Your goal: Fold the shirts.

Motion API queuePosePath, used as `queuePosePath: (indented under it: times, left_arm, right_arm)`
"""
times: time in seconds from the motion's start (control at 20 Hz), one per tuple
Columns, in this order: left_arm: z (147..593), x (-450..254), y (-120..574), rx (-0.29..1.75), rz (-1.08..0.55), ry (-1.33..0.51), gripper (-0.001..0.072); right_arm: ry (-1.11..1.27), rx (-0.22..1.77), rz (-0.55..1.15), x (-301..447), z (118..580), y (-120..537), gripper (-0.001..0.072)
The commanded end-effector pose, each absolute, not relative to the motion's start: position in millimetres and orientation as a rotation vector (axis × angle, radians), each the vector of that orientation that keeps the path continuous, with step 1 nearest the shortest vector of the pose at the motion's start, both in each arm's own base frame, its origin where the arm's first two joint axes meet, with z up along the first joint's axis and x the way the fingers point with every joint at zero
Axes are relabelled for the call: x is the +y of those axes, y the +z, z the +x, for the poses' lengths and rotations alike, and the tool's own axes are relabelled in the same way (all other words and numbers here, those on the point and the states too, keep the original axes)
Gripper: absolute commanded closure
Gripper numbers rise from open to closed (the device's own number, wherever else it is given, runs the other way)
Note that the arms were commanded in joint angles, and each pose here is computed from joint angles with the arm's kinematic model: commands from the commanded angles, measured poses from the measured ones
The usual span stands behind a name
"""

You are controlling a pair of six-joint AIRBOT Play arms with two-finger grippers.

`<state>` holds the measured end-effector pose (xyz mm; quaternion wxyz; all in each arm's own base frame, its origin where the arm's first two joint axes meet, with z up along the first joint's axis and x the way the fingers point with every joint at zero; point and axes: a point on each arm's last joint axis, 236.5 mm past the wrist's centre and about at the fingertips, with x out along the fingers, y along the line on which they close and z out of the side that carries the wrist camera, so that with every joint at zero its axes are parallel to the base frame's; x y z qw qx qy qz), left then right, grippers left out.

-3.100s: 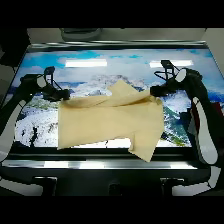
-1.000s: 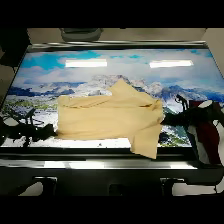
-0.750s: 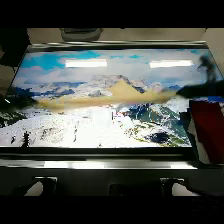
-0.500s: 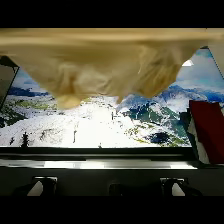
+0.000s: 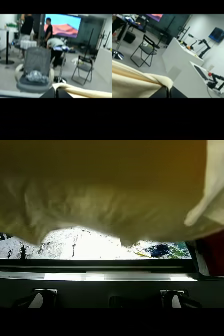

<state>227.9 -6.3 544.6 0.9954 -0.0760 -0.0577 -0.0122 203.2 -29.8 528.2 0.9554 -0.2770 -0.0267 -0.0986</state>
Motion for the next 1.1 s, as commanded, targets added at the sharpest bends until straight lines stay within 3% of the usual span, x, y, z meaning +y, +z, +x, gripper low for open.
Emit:
queuePosePath:
  times: [0.0, 0.15, 0.35, 0.5, 0.7, 0.8, 0.9, 1.05]
  left_arm:
    - [267.8, 5.1, 485.1, 0.134, -0.149, -0.022, 0.0684]
    - [339.5, 21.4, 363.8, 0.524, -0.183, -0.067, 0.0684]
    - [407.8, 15.7, 163.7, 0.971, -0.278, -0.149, 0.0684]
    - [445.7, 16.1, 57.1, 1.137, -0.339, -0.146, 0.0684]
    - [502.7, 23.5, -6.9, 1.143, -0.426, -0.125, 0.0684]
    - [518.1, 21.2, -19.9, 1.144, -0.463, -0.136, 0.0684]
    - [519.3, 23.2, -13.5, 1.151, -0.441, -0.159, 0.0684]
    - [484.5, 26.6, 7.4, 1.263, -0.404, -0.228, 0.0684]
  right_arm:
    - [-0.071, 0.235, -0.500, -29.7, 230.2, 455.8, 0.0669]
    - [0.189, 0.779, -0.379, -38.1, 279.9, 315.1, 0.0670]
    - [0.377, 1.107, -0.336, -22.7, 376.8, 157.6, 0.0670]
    - [0.334, 1.074, -0.336, -1.0, 470.3, 77.4, 0.0670]
    - [0.279, 0.879, -0.109, 21.4, 558.0, 32.6, 0.0670]
    - [0.256, 0.864, -0.090, 19.1, 567.4, 24.1, 0.0670]
    - [0.280, 0.909, -0.191, 12.3, 554.9, 27.0, 0.0670]
    - [0.334, 1.128, -0.329, -1.9, 489.5, 35.7, 0.0669]
